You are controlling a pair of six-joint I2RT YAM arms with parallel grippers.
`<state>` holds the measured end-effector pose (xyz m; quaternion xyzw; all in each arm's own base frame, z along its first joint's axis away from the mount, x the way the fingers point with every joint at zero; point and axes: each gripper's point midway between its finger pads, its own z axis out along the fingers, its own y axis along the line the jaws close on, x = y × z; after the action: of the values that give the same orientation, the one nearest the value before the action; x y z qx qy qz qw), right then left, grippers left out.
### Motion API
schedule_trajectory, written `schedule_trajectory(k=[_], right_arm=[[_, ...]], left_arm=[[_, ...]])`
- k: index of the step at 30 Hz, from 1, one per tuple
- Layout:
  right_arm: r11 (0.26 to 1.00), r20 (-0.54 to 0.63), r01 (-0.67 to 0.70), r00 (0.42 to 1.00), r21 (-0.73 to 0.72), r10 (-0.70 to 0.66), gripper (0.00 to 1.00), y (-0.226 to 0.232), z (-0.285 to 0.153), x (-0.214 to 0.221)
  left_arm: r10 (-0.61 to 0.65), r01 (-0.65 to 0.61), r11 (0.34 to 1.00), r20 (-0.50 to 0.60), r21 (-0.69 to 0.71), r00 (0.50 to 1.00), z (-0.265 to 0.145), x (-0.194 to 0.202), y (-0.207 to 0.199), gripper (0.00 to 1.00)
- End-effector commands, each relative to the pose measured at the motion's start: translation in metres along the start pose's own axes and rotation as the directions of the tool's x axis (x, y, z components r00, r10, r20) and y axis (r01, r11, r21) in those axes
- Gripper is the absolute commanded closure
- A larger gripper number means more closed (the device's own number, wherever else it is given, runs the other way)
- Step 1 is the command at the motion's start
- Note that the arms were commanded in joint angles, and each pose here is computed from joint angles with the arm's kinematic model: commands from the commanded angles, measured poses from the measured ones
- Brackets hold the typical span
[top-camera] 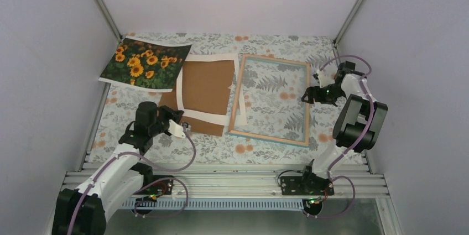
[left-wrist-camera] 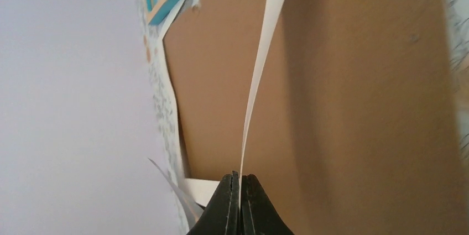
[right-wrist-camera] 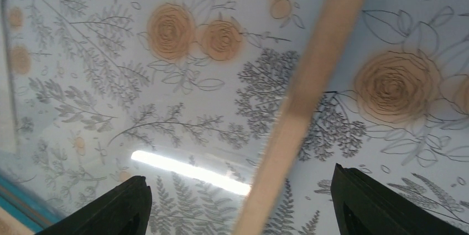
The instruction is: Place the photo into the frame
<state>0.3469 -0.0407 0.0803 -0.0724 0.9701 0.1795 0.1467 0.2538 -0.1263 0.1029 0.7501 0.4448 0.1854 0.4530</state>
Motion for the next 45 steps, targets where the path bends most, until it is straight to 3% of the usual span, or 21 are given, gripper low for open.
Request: schedule_trajectory(k=[1,19,25,33,39,45], right_arm=[[1.000,-0.010,-0.003,1.000,0.031,0.003,0.20,-0.018,0.006,0.004],[0.999,0.022,-0.044,0.999,0.013,0.043,0.20,-0.021,0.004,-0.009],[1.000,0.067,-0.019,0.998,-0.012,0.020,0.20,-0.012,-0.004,-0.018],[0.997,0.157,0.012,0.988,-0.071,-0.001,0.19,0.002,-0.023,-0.046],[0.994,0.188,0.004,0.982,-0.110,0.017,0.19,0.009,-0.029,-0.055],[0.986,0.197,-0.057,0.976,-0.160,0.088,0.18,0.009,-0.029,-0.063]], left_arm=[[-0.044,0.044,0.999,-0.006,-0.026,0.999,-0.013,0.010,0.026,0.98],[-0.056,0.073,0.956,0.068,-0.283,0.996,-0.045,0.006,0.161,0.98],[-0.059,0.078,0.924,0.063,-0.375,0.996,-0.060,0.009,0.217,0.98],[-0.038,0.065,0.904,0.073,-0.423,0.997,-0.068,0.009,0.257,0.98],[-0.146,0.199,0.870,0.150,-0.451,0.978,-0.065,0.011,0.299,0.98],[-0.232,0.303,0.841,0.208,-0.448,0.950,-0.017,-0.008,0.329,0.98]])
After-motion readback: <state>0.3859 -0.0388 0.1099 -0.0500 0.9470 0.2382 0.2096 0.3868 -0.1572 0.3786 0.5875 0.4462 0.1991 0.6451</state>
